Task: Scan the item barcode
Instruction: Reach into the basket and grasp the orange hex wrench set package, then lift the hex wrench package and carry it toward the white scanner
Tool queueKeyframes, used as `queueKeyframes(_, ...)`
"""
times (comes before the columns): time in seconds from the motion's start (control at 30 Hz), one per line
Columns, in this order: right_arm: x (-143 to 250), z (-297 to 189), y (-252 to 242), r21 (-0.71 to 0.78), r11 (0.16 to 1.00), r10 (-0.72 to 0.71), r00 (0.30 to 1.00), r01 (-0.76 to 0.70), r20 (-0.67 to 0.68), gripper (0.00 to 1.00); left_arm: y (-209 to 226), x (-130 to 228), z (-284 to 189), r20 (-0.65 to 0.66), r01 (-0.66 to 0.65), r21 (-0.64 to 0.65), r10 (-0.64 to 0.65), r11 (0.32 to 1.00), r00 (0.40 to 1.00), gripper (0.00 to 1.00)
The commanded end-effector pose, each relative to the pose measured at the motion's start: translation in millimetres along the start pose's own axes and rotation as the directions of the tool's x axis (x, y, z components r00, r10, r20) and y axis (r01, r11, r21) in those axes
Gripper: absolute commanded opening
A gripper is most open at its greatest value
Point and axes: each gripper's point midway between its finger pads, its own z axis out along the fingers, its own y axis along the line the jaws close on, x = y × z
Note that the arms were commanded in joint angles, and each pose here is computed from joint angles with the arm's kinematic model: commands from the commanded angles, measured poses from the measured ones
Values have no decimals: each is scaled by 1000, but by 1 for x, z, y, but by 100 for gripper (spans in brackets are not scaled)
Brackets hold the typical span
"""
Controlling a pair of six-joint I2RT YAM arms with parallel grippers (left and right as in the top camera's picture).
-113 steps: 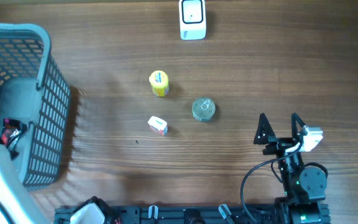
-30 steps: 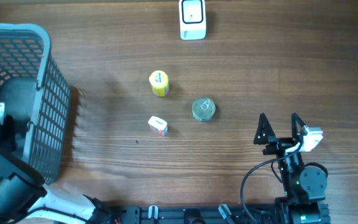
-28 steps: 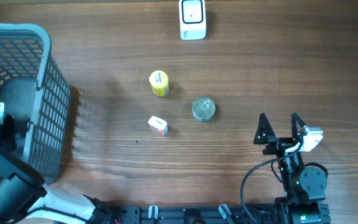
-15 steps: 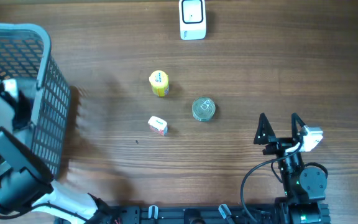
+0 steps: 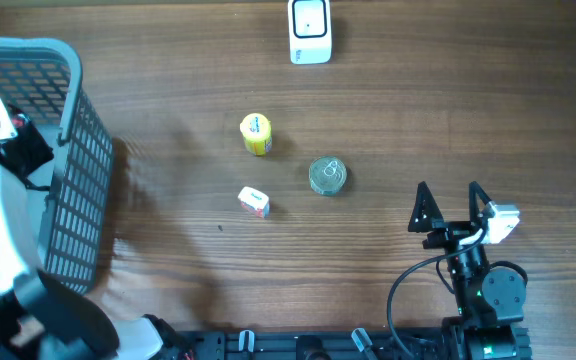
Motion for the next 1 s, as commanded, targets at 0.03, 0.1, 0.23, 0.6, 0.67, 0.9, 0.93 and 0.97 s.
queueKeyframes(0.03,0,0,2,-11,1000,-17,1000,17,2,100,-23,-22,-73,135,145,157,-167,977,977,4)
queueKeyframes(0.1,0,0,2,-11,1000,-18,1000,18,2,100,-27,-26,-104,177,213,200,-249,956,952,4)
queueKeyframes(0.23,0,0,2,-11,1000,-18,1000,18,1,100,-18,-32,-169,328,225,188,-277,956,903,4)
queueKeyframes(0.6,0,0,2,-11,1000,-17,1000,17,1,100,-67,-27,-258,411,118,497,-353,860,841,4)
queueKeyframes(0.67,0,0,2,-11,1000,-18,1000,18,1,100,-104,-22,-263,321,28,664,-319,747,892,4)
queueKeyframes(0.9,0,0,2,-11,1000,-18,1000,18,1,100,-234,32,-222,-18,9,880,14,475,1000,4)
queueKeyframes(0.93,0,0,2,-11,1000,-18,1000,18,1,100,-259,42,-226,-30,-7,916,86,400,996,4)
queueKeyframes(0.97,0,0,2,-11,1000,-18,1000,18,1,99,-284,54,-235,-25,-25,952,160,306,987,4)
